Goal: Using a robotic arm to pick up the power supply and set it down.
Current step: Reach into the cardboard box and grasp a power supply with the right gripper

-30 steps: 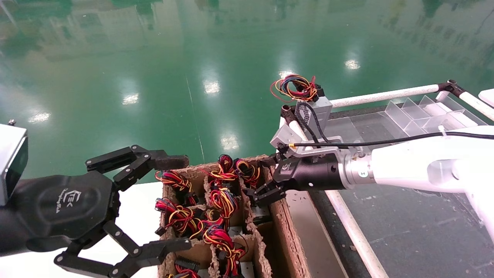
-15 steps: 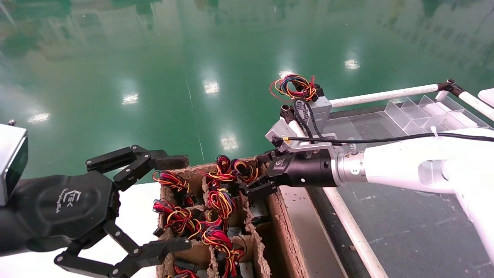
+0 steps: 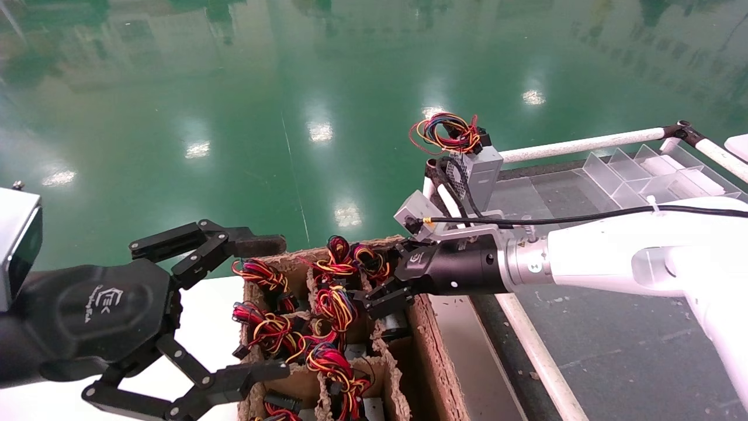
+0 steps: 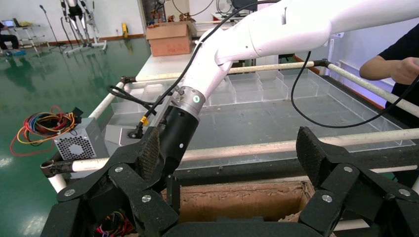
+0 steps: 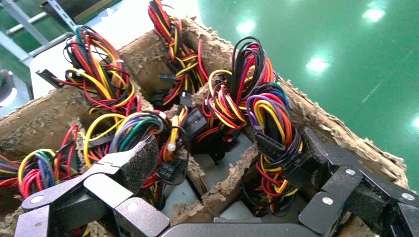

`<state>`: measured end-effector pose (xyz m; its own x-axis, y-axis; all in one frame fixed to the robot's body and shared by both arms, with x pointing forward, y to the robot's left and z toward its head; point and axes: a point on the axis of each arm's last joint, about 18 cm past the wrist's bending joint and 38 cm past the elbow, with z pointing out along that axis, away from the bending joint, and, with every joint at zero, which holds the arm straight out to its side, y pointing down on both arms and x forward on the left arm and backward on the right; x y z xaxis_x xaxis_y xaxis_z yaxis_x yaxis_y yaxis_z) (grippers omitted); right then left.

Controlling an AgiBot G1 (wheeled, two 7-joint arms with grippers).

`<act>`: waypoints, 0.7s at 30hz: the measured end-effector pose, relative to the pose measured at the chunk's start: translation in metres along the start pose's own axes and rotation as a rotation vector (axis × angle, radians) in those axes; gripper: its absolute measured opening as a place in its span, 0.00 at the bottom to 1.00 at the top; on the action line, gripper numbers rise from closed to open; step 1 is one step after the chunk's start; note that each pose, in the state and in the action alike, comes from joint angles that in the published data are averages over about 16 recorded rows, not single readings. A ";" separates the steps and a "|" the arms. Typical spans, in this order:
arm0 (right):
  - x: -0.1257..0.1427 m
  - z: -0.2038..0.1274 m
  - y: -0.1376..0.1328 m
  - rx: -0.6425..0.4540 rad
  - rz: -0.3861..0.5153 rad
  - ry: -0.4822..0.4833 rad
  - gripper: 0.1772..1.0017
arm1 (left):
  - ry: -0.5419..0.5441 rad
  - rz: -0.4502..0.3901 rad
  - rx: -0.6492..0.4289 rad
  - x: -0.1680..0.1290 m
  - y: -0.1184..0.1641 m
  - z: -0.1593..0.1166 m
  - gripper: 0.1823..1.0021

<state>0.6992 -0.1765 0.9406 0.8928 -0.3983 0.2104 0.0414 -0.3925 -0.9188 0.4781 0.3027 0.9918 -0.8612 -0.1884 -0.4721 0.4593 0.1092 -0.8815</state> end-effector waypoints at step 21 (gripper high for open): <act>0.000 -0.007 0.008 0.041 0.079 -0.003 0.91 | 0.000 0.000 0.000 0.000 0.000 0.000 1.00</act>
<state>0.6967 -0.1859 0.9355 0.8953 -0.4243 0.1356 -0.0113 -0.3259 -0.9453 0.4781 0.3027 0.9918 -0.8612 -0.1884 -0.4721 0.4593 0.1092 -0.8815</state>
